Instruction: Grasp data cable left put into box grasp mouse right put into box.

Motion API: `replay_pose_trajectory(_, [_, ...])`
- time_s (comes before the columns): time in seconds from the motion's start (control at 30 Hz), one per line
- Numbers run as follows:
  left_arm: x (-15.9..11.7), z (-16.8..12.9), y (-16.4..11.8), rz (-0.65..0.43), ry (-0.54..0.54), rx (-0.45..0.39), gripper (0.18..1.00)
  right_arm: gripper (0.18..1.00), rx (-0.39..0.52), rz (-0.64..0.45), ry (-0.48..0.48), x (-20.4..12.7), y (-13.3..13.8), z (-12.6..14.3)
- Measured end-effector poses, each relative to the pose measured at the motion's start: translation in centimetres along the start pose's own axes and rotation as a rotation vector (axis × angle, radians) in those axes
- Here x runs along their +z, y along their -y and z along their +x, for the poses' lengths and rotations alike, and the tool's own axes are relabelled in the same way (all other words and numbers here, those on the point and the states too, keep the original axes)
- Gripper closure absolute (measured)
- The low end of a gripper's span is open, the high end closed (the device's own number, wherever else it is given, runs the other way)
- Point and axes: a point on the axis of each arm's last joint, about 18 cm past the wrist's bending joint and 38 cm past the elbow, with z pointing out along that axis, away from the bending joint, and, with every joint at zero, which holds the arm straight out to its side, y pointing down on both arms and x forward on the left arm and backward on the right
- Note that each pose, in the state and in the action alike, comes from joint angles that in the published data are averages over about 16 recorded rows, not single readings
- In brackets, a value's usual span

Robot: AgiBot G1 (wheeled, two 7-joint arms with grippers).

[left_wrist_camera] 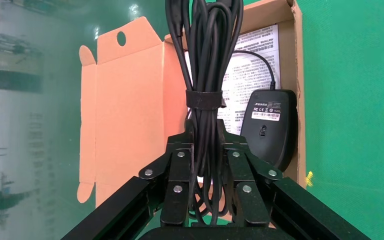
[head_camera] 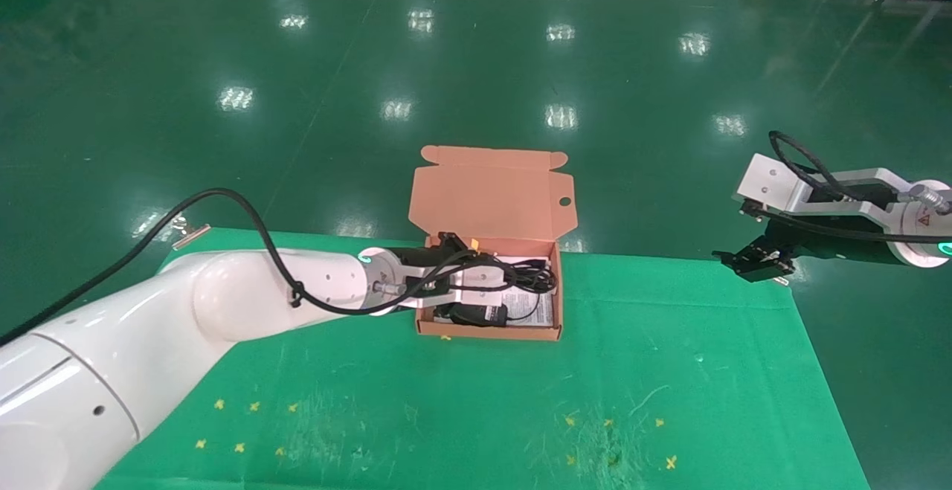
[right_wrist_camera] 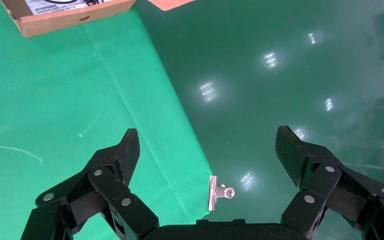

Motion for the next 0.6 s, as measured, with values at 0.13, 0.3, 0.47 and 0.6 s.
replay_pose_trajectory(0.13, [0.0, -0.1, 0.0, 0.000, 0.002, 0.002, 0.884, 0.178, 0.001, 0.001, 0.000, 0.0, 0.0, 0.0])
replay_pose_trajectory(0.3, [-0.2, -0.1, -0.1, 0.001, 0.005, 0.004, 0.841, 0.178, 0.002, 0.002, 0.000, 0.1, 0.0, 0.0])
replay_pose_trajectory(0.47, [-0.5, -0.5, -0.1, 0.007, 0.015, 0.007, 0.773, 0.178, 0.002, 0.006, -0.005, 0.0, 0.2, 0.2])
replay_pose_trajectory(0.6, [-1.0, -1.3, -0.2, 0.011, 0.036, 0.010, 0.705, 0.178, 0.004, 0.013, -0.019, -0.2, 0.5, 0.7])
